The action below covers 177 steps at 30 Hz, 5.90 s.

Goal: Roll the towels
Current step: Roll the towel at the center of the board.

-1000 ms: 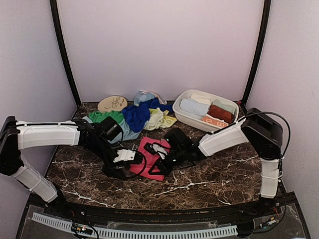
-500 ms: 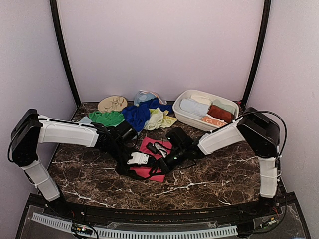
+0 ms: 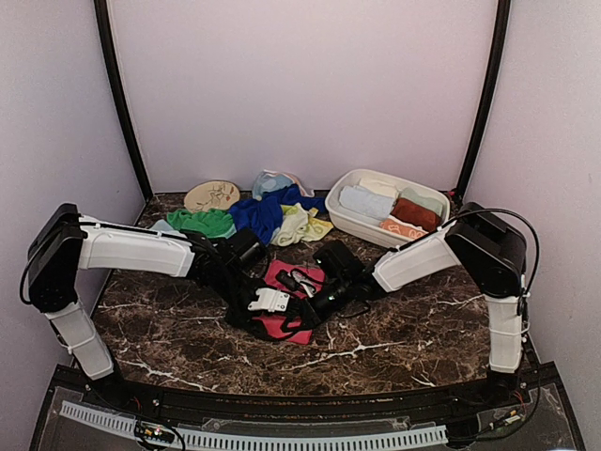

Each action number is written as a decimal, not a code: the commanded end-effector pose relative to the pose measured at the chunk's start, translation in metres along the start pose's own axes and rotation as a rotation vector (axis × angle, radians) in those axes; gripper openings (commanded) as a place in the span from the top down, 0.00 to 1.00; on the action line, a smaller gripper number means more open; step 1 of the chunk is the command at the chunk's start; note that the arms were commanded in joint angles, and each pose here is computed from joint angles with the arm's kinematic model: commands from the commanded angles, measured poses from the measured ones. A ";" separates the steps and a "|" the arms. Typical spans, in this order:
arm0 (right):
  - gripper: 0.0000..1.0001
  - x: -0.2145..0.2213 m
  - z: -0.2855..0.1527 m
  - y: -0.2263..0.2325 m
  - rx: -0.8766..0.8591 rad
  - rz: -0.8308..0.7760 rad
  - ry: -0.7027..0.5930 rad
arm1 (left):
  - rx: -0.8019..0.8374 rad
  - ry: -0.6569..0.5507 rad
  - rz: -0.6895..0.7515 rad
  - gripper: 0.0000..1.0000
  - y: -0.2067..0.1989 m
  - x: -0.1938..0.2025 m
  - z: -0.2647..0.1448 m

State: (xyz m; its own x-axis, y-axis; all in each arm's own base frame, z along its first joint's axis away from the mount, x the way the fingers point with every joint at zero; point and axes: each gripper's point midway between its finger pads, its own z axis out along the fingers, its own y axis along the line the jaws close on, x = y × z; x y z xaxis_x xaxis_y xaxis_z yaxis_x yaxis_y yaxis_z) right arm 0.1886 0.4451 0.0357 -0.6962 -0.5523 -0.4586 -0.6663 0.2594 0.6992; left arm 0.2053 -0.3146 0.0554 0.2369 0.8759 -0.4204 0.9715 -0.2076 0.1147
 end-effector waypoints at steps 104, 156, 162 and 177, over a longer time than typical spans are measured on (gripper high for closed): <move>1.00 0.014 0.039 -0.020 0.085 -0.171 0.105 | 0.022 -0.159 -0.284 0.39 -0.010 0.060 -0.066; 0.00 -0.064 -0.225 -0.031 0.830 -0.184 -0.845 | 0.385 -0.003 -0.549 0.91 0.002 0.072 0.012; 0.00 -0.064 -0.255 -0.032 0.893 -0.213 -0.921 | 0.474 -0.011 -0.594 0.91 -0.005 0.064 0.010; 0.19 0.002 -0.056 0.086 0.811 -1.238 -0.268 | 0.617 0.048 -0.660 0.92 -0.045 0.066 0.016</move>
State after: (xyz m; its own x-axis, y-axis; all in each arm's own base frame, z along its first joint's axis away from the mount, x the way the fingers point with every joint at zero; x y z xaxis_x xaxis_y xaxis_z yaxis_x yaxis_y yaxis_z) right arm 0.1557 0.3964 0.1343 0.2561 -0.5389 -0.8025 -0.8235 0.3131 -0.4731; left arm 0.2070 -0.2798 0.0332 -0.3329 0.8600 -0.3867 0.8245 0.0665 -0.5619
